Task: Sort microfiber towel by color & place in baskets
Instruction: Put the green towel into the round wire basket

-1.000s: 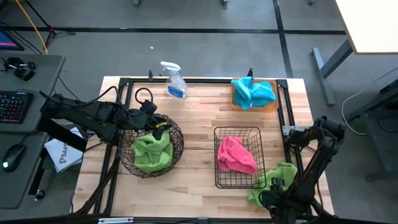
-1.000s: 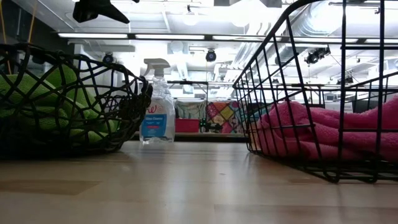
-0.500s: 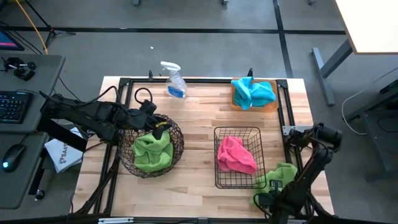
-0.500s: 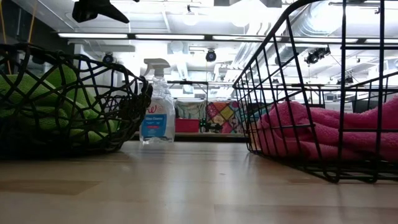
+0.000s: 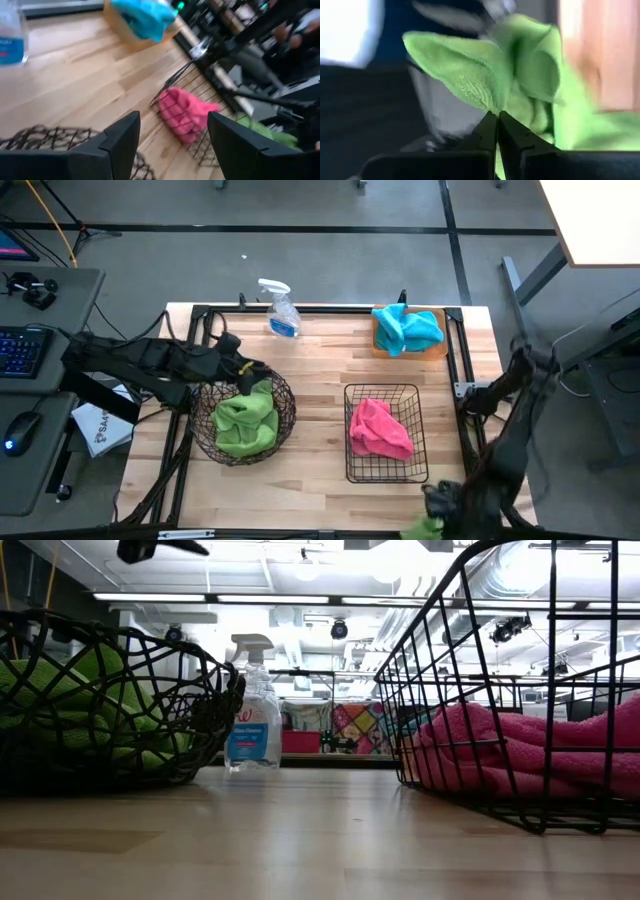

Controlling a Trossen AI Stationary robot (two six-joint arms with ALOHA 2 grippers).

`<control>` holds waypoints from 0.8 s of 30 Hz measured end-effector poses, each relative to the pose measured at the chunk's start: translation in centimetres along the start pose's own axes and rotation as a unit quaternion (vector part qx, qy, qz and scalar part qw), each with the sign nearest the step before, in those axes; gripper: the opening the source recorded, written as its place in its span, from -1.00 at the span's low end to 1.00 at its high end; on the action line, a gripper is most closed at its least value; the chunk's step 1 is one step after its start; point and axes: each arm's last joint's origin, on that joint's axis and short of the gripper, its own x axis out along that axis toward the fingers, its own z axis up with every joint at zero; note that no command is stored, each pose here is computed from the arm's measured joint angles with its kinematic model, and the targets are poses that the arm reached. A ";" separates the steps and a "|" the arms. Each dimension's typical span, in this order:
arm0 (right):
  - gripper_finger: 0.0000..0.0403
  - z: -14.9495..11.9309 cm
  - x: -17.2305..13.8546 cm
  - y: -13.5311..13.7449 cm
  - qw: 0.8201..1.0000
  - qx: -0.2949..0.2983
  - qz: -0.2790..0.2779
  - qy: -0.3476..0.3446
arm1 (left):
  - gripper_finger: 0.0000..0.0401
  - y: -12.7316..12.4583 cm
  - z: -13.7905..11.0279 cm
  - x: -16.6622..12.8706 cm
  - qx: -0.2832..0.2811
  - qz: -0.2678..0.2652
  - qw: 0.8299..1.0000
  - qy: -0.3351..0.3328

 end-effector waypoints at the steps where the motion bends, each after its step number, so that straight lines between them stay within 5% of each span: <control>1: -0.99 0.7 -1.9 0.5 0.999 -0.002 0.024 -0.031 | 0.10 -0.1 0.2 -0.2 0.000 -0.006 1.000 -0.009; 6: -0.99 3.7 -11.7 1.1 0.966 -0.039 0.079 -0.242 | 0.10 -0.6 1.3 -0.7 0.006 -0.044 0.997 -0.059; 12: -1.00 6.3 -20.4 -0.6 0.878 -0.143 0.013 -0.456 | 0.10 -1.2 2.3 -1.6 0.023 -0.096 0.990 -0.096; 18: -1.00 10.2 -23.9 -2.6 0.801 -0.239 -0.048 -0.548 | 0.10 -1.7 3.1 -3.0 0.024 -0.177 0.979 -0.101; 24: -1.00 16.1 -24.1 -5.1 0.754 -0.299 -0.075 -0.579 | 0.10 -1.7 4.0 -4.8 0.025 -0.228 0.963 -0.138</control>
